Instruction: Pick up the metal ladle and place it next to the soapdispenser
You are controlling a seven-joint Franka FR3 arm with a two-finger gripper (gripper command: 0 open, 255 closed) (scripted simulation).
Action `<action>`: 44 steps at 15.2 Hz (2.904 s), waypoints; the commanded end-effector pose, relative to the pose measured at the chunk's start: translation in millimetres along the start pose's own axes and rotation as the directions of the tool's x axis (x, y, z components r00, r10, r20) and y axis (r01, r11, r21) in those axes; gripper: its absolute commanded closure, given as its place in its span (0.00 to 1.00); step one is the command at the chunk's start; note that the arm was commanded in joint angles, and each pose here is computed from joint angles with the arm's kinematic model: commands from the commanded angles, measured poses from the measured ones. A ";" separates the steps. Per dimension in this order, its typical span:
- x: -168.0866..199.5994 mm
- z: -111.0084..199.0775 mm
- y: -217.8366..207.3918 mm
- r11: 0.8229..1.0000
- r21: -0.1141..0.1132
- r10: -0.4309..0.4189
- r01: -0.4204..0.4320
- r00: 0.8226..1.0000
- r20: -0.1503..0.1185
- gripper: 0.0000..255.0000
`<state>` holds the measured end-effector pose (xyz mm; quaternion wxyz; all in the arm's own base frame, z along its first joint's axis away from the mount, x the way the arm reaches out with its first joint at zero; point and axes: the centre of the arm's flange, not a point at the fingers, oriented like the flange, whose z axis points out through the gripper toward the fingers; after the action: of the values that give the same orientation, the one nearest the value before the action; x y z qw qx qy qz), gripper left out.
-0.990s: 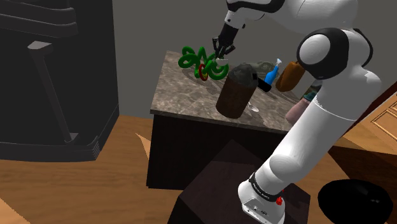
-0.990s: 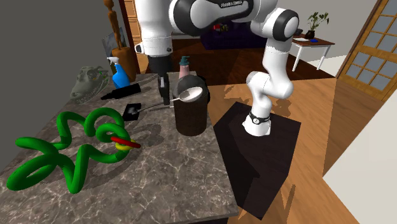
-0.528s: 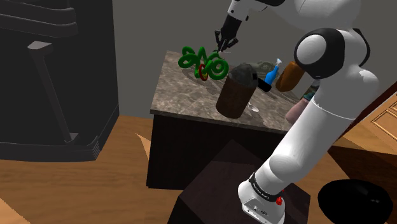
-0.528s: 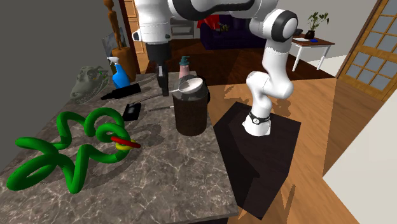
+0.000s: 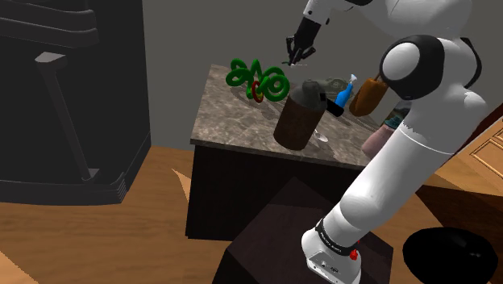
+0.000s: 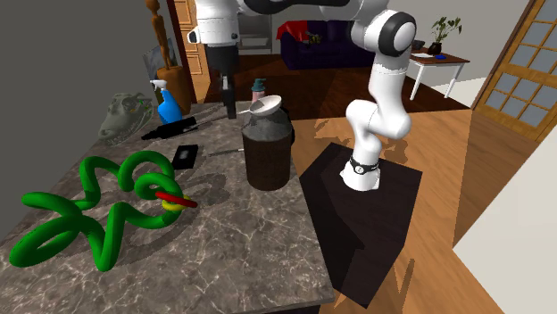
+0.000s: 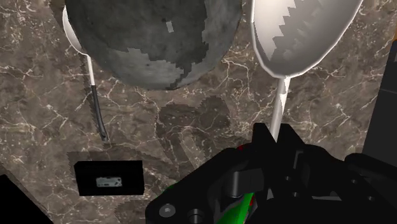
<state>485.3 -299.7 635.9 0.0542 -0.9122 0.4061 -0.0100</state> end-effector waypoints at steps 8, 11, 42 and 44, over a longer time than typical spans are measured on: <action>-0.4 -13.1 117.5 1.000 0.000 -0.001 0.001 1.000 0.000 1.00; -0.2 -17.4 156.8 1.000 0.000 -0.001 0.001 1.000 0.000 1.00; 3.0 31.4 389.9 1.000 0.000 -0.001 0.001 1.000 0.000 1.00; 3.3 41.9 391.1 1.000 0.000 -0.001 0.001 1.000 0.000 1.00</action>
<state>200.2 -557.6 557.5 0.0545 -0.9123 0.4057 -0.0099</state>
